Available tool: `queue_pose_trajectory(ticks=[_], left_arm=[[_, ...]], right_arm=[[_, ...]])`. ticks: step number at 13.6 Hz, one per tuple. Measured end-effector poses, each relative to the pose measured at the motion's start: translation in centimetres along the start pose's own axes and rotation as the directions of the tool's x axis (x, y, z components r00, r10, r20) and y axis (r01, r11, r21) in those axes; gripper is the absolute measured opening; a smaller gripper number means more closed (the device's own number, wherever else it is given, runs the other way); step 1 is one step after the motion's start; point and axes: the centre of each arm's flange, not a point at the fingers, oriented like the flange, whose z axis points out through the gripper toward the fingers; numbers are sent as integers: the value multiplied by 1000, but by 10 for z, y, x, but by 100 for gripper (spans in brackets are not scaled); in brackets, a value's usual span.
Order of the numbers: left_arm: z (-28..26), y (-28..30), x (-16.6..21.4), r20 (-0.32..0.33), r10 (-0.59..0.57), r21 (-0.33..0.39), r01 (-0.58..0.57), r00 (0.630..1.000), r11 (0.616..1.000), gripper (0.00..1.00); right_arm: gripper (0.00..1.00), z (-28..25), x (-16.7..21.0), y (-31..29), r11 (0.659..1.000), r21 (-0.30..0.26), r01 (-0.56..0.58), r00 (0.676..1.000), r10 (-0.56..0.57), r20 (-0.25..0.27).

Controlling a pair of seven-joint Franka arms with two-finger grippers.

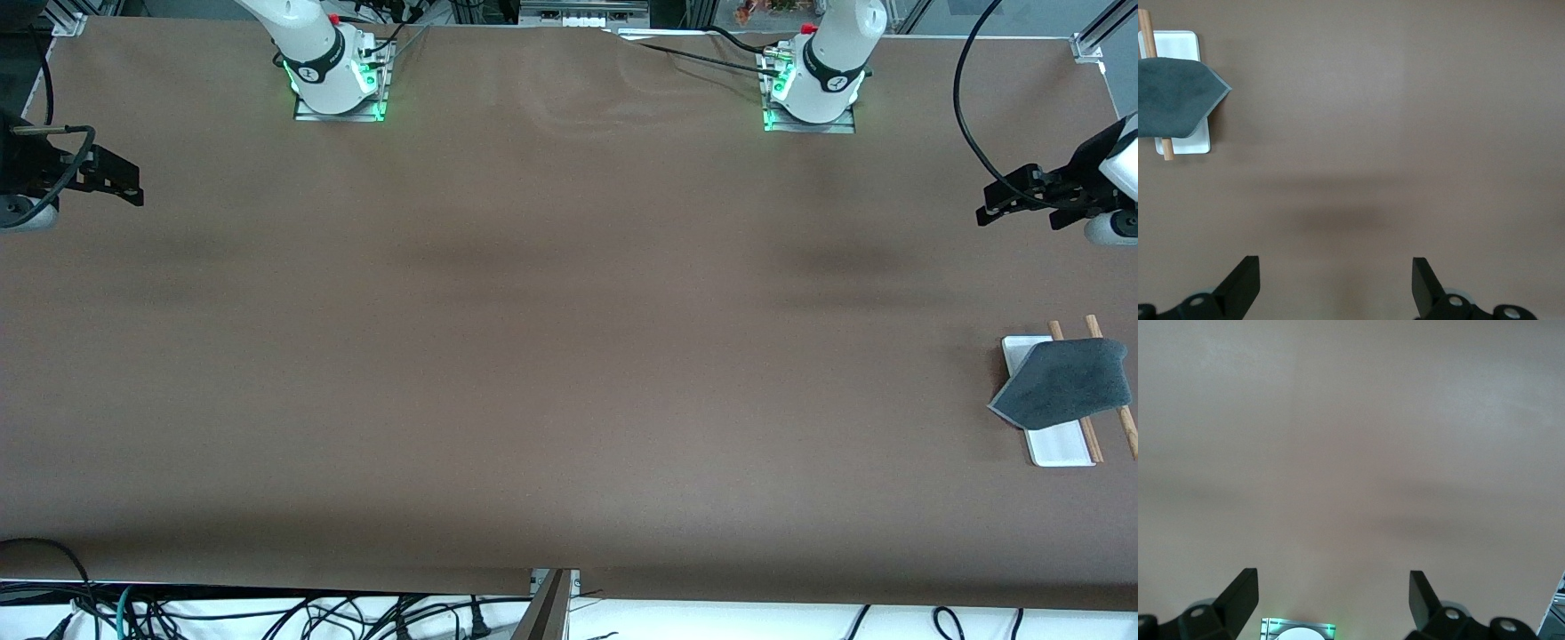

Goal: Pass towel and hang on rack

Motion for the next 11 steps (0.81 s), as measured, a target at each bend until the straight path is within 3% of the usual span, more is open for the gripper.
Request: queue_pose_trajectory(ticks=[11], left_arm=[[6,11,12,12,-6,15,6,1000,1000,100]], right_arm=[[100,2,1,2,1000,0,-3,1000,3,3]])
